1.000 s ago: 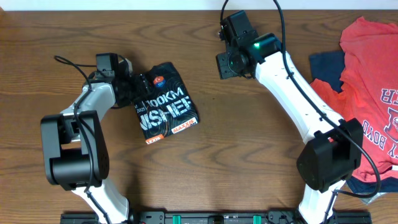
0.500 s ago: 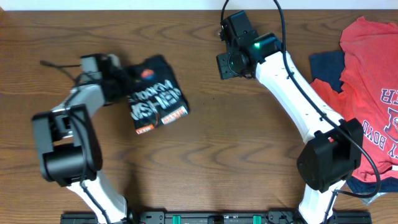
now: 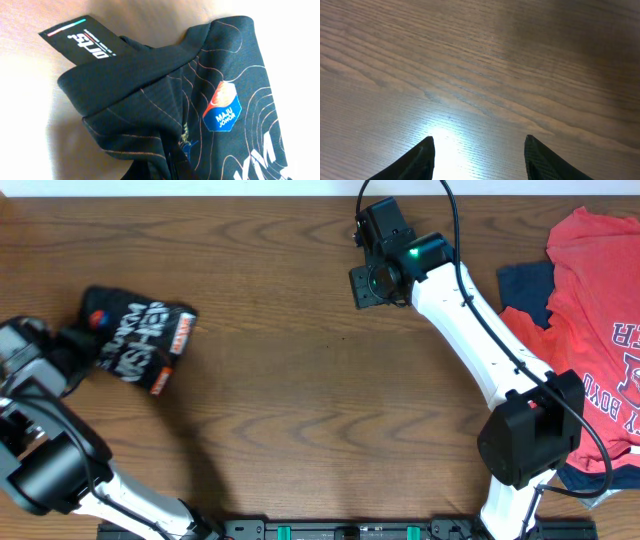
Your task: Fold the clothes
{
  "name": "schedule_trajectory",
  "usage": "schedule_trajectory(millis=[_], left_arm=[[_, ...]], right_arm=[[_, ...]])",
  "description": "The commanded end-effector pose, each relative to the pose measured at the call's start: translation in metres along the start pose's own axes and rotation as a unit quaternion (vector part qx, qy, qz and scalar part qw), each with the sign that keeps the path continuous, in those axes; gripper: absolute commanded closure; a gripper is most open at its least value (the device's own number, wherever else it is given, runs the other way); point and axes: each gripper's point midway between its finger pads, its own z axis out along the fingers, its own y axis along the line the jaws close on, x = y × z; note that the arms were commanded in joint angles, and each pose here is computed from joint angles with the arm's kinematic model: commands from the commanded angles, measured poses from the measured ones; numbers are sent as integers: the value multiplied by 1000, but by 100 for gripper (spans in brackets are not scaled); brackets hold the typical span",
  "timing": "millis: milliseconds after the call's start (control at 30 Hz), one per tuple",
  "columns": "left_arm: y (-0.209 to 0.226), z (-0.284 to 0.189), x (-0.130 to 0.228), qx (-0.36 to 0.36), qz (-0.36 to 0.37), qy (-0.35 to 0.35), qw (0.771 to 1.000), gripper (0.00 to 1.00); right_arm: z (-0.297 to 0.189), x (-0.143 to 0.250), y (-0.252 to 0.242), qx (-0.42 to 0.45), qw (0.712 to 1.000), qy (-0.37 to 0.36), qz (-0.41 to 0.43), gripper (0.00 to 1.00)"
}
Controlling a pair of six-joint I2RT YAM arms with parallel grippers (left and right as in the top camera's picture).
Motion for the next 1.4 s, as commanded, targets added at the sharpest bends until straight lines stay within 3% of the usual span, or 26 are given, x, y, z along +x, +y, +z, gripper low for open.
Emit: schedule_trajectory(millis=[0, 100, 133, 200, 233, 300, 400, 500, 600, 700, 733, 867, 1067, 1200, 1367], left_arm=[[20, -17, -25, -14, -23, -34, 999, 93], [33, -22, -31, -21, -35, -42, 998, 87], [35, -23, -32, -22, -37, -44, 998, 75], [35, -24, -33, -18, -38, -43, 998, 33], [32, -24, -32, -10, -37, -42, 998, 18], [20, -26, -32, 18, -33, -37, 999, 2], [10, -42, -42, 23, -25, -54, 998, 2], [-2, -79, -59, 8, -14, -94, 995, 2], [-33, -112, -67, 31, 9, -121, 992, 2], [-71, -131, -59, 59, 53, -128, 989, 2], [-85, -133, -52, 67, 72, -124, 987, 2], [-147, -121, 2, 106, 155, -67, 980, 2], [-213, -91, 136, 120, 300, 69, 944, 2], [-218, -77, 218, 83, 401, 136, 902, 2], [-189, -89, 293, 34, 451, 247, 857, 2]], right_arm=[[-4, -3, -7, 7, 1000, -5, 9, 44], [-4, -3, -7, 7, 1000, -5, 9, 44], [-4, -3, -7, 7, 1000, -5, 9, 44], [-3, -3, -8, 7, 1000, -5, 10, 44], [-3, -3, -8, 7, 1000, -5, 10, 44], [-3, -2, -9, 8, 1000, -3, 10, 43], [-3, -1, -10, 9, 1000, 0, 9, 43], [-3, -1, -12, 10, 1000, 1, 12, 36], [-3, -2, -16, 3, 1000, 1, 26, 23], [-3, -5, -18, -18, 997, 2, 72, 1], [-3, -6, -19, -29, 996, 3, 88, 1], [-5, -11, -31, -75, 989, 9, 128, 1], [-7, -5, -101, -60, 977, 22, 203, 1], [-11, 13, -144, -38, 966, 47, 250, 1], [-24, 62, -183, -17, 947, 127, 294, 1]])
